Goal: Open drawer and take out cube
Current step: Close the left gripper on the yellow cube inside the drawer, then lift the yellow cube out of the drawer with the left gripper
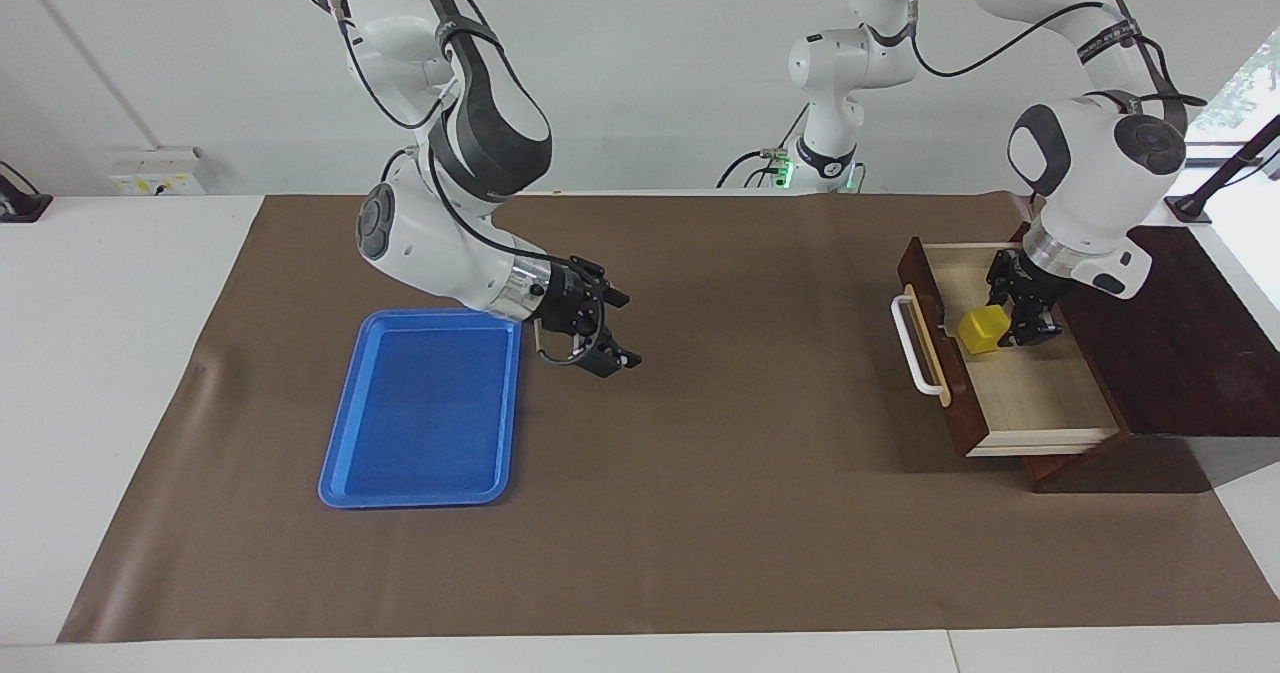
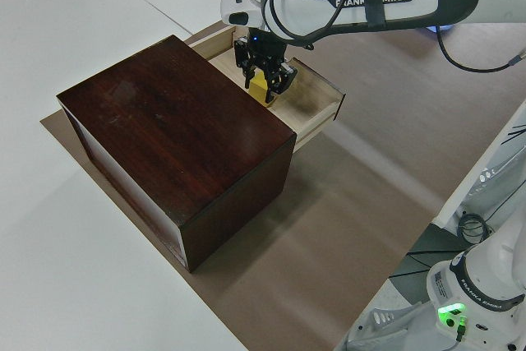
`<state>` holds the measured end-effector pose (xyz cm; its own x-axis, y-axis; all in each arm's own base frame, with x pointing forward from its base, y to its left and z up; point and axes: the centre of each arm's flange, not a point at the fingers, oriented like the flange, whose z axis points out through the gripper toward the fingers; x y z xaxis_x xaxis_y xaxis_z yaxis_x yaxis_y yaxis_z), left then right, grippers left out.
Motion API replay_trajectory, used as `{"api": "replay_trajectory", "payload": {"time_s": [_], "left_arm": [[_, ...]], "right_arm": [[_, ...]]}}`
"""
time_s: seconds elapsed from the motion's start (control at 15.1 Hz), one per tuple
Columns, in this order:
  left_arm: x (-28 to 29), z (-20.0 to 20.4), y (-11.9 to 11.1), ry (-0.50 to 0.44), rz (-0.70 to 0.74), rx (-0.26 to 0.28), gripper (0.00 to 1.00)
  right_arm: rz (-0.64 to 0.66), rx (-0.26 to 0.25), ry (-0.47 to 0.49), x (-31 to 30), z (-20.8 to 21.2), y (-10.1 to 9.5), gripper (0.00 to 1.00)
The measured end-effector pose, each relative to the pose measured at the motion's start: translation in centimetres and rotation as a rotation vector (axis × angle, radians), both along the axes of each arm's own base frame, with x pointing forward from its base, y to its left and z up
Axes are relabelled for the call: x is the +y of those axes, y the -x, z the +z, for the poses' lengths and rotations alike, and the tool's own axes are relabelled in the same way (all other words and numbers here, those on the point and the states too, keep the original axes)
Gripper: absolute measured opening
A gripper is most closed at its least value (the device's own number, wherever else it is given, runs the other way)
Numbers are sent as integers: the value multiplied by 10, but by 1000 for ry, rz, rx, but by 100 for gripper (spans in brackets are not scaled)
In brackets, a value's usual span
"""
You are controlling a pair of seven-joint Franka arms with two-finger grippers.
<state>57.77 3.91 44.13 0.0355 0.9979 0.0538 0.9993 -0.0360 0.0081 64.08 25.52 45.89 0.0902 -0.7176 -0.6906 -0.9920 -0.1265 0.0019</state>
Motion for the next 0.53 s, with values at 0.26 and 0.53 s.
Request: {"api": "replay_trajectory", "payload": {"time_s": [0.26,0.53], "left_arm": [[-2,31,-13,-4,-6,-39,56],[-44,82,-29,-5,-73,-34,56]], "right_arm": [[-1,0,0,0,0,0,100],[-2,0,0,-1,0,0,100]]}}
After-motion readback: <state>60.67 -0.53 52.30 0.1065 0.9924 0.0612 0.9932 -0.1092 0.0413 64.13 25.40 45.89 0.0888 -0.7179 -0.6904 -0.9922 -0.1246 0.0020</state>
